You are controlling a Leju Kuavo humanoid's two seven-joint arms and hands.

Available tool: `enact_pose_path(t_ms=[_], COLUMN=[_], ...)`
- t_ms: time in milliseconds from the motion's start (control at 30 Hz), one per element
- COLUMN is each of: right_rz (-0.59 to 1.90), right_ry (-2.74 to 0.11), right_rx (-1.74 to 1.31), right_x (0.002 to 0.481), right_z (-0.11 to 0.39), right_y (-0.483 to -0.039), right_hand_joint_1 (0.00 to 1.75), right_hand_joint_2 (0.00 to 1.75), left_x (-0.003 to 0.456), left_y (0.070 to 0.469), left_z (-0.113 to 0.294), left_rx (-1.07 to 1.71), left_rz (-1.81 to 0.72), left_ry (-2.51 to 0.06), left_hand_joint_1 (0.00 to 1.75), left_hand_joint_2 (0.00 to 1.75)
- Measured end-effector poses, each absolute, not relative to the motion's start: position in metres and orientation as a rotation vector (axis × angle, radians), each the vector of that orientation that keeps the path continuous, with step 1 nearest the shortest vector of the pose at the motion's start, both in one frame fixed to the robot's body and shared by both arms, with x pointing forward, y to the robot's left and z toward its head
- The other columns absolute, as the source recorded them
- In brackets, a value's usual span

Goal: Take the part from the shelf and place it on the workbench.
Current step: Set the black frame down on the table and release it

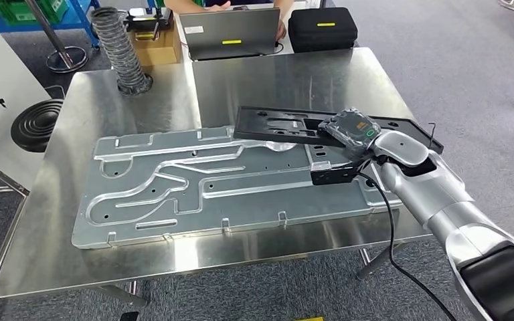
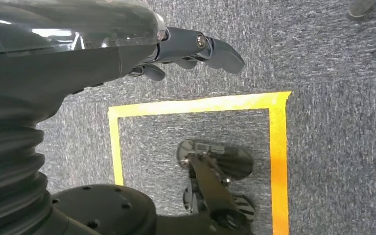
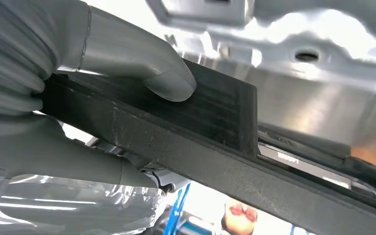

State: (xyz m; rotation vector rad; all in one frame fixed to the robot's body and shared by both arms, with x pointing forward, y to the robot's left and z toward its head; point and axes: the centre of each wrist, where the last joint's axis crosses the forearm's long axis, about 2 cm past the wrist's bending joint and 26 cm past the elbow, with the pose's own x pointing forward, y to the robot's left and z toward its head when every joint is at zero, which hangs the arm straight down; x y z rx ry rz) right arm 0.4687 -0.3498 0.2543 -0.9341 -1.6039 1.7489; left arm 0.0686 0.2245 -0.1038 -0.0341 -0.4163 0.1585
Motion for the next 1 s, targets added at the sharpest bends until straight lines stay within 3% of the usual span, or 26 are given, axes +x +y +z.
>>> enact_pose_path(t_ms=[1000], right_rz=[1.74], right_ry=[-1.572], right_rx=[-0.881], right_x=[0.467], right_z=[0.238], right_y=[-0.352], right_hand_joint_1=[1.75], right_hand_joint_2=[1.75], left_x=[0.066], left_y=[0.224], left_z=[-0.104], left_rx=[-0.032], left_rz=[0.151], left_ry=[-0.425], left_hand_joint_1=[0.0], left_hand_joint_2=[1.75])
